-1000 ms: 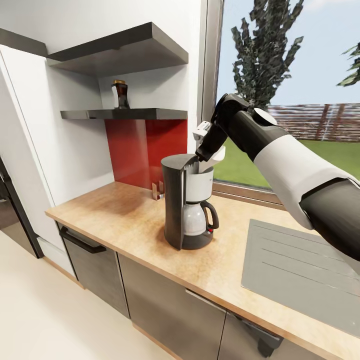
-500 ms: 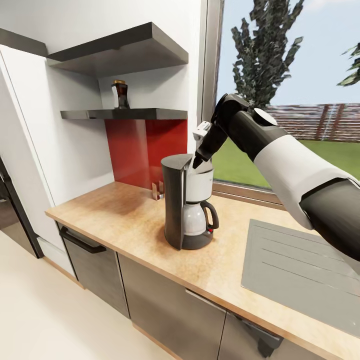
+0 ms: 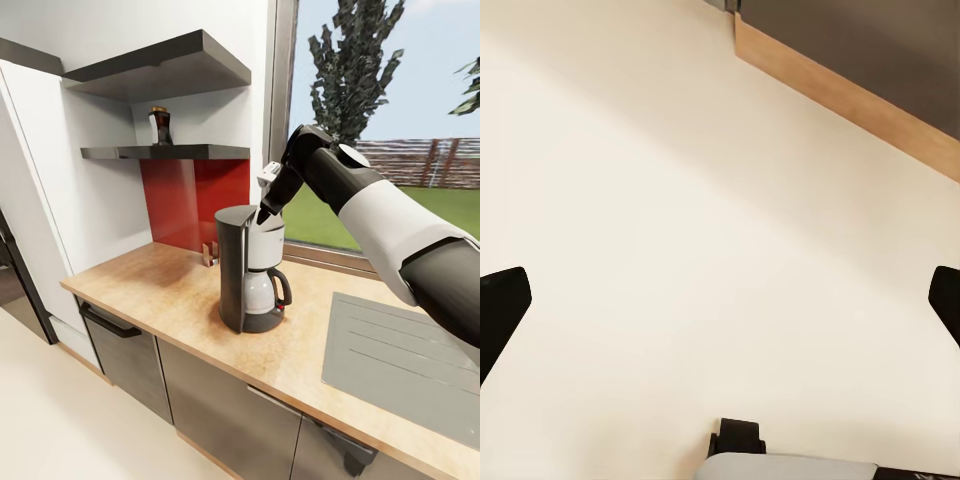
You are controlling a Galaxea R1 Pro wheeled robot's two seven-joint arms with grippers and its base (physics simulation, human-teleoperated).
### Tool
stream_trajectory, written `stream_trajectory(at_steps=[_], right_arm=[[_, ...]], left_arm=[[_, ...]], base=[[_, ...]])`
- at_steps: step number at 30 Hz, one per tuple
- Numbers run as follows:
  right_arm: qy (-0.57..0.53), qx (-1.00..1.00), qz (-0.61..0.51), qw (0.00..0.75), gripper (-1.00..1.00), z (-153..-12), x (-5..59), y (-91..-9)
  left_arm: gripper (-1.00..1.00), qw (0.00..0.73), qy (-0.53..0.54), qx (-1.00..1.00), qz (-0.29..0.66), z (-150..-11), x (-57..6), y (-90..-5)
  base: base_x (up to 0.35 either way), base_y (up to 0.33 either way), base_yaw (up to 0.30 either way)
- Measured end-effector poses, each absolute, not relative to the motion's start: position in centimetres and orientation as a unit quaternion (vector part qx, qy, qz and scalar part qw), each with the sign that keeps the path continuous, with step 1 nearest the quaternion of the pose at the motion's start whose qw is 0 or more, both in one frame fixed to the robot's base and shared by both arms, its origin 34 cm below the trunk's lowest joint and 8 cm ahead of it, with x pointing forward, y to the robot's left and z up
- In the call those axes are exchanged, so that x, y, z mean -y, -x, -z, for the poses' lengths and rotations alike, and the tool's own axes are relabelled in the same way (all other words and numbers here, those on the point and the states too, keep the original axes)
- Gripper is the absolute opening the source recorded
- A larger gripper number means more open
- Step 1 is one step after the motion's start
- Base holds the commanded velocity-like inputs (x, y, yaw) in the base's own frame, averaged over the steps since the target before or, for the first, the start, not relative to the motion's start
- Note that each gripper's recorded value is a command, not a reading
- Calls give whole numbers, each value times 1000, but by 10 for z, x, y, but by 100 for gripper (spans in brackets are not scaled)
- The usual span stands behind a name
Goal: Set up a coffee station on the kitchen countertop: keep the coffee maker on the countertop, move the bottle of coffee from the kitchen shelf to the counter next to the coffee maker, place a paper coffee filter on top of the coffee maker, put the saucer next to the coffee maker with the coffee cup on the saucer, and place the electric kettle next to the coffee maker.
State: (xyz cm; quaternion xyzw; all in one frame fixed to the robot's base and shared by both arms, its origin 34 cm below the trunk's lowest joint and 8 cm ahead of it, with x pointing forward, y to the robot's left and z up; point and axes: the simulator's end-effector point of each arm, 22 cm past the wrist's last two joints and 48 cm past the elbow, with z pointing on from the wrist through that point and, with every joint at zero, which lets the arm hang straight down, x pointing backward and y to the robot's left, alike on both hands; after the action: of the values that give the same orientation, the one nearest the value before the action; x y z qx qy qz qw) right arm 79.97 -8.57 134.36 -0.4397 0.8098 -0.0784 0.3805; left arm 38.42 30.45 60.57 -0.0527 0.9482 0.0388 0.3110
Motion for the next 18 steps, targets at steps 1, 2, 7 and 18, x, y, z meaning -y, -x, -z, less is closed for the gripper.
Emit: stream_trajectory(at_steps=[1,2,7,18], right_arm=[[440,-810,78,381,100,-1344,85,-800],[440,-810,77,381,100,-1344,85,-799],[439,-810,73,381,100,-1344,84,-799],[449,-811,46,371,100,-1341,77,-790]], left_arm=[[100,311,53,-948,-39,-606,-305,-384],[100,311,53,-948,-39,-606,-305,-384],[100,311,53,-948,-39,-606,-305,-384],[100,311,52,-948,-39,-606,-305,-384]], base=[[0,0,0],[0,0,0],[0,0,0],[0,0,0]])
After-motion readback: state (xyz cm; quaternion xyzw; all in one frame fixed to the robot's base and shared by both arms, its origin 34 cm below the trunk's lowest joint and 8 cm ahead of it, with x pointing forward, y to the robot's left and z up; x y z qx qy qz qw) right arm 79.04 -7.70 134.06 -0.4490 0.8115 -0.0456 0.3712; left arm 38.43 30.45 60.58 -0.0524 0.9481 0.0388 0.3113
